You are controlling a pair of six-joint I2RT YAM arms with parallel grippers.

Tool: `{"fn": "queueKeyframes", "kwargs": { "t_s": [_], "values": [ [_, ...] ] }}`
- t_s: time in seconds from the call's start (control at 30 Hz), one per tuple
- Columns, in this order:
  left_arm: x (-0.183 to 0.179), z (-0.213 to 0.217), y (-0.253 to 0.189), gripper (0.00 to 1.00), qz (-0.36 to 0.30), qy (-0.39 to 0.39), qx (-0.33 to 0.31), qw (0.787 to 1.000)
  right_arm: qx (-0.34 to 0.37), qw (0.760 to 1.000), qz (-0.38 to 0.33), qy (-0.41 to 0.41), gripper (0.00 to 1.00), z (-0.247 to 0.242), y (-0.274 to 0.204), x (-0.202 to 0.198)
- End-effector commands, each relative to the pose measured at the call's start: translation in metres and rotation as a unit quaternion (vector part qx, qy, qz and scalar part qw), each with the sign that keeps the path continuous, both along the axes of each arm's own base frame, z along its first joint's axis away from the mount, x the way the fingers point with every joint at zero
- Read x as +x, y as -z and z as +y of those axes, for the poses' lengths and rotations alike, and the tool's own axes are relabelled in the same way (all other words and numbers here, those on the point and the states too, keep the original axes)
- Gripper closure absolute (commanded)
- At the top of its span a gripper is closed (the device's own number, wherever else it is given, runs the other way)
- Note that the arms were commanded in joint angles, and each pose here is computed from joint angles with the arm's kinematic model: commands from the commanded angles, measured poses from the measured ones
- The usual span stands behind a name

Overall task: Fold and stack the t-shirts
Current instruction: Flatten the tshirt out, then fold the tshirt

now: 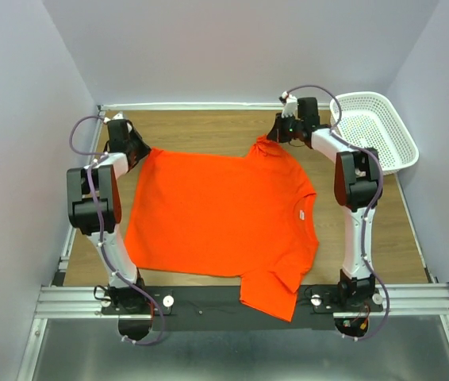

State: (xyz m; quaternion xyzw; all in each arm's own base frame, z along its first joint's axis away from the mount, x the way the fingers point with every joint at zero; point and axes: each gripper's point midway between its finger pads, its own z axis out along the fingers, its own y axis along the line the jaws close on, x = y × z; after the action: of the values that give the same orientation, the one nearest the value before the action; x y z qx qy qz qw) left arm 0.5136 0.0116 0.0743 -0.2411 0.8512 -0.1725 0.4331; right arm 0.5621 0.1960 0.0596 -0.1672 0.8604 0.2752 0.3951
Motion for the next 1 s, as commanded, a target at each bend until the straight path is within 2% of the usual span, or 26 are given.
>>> {"fn": "queueKeyframes", "kwargs": {
  "t_s": [0.0, 0.1, 0.23, 0.4, 0.43, 0.57, 0.8, 0.97],
  "values": [
    [0.0, 0.002, 0.031, 1.0, 0.046, 0.014, 0.014, 0.999, -0.028, 0.999, -0.029, 0.018, 0.99, -0.014, -0.01, 0.016],
    [0.002, 0.003, 0.039, 1.0, 0.055, 0.017, 0.021, 0.998, -0.022, 0.999, -0.032, 0.014, 0.99, -0.011, -0.013, 0.02],
    [0.007, 0.006, 0.031, 1.0, 0.046, 0.024, 0.033, 0.998, -0.009, 0.998, -0.055, -0.004, 0.99, -0.007, -0.038, 0.018],
    [0.008, 0.014, 0.016, 1.0, 0.032, 0.016, 0.045, 0.998, -0.008, 0.994, -0.096, -0.058, 0.99, -0.003, -0.079, -0.011],
    [0.009, 0.014, 0.012, 1.0, 0.026, 0.017, 0.047, 0.998, -0.005, 0.991, -0.115, -0.064, 1.0, -0.003, -0.1, -0.018],
    [0.014, 0.013, 0.002, 1.0, 0.005, 0.026, 0.045, 0.999, 0.004, 0.988, -0.129, -0.084, 0.99, -0.002, -0.125, -0.045],
    [0.024, 0.005, -0.012, 1.0, -0.027, 0.058, 0.042, 0.997, 0.02, 0.987, -0.121, -0.1, 0.99, -0.002, -0.134, -0.081],
    [0.025, 0.002, -0.038, 1.0, -0.067, 0.075, 0.055, 0.993, 0.025, 0.988, -0.105, -0.106, 0.99, -0.002, -0.127, -0.096]
  ]
}}
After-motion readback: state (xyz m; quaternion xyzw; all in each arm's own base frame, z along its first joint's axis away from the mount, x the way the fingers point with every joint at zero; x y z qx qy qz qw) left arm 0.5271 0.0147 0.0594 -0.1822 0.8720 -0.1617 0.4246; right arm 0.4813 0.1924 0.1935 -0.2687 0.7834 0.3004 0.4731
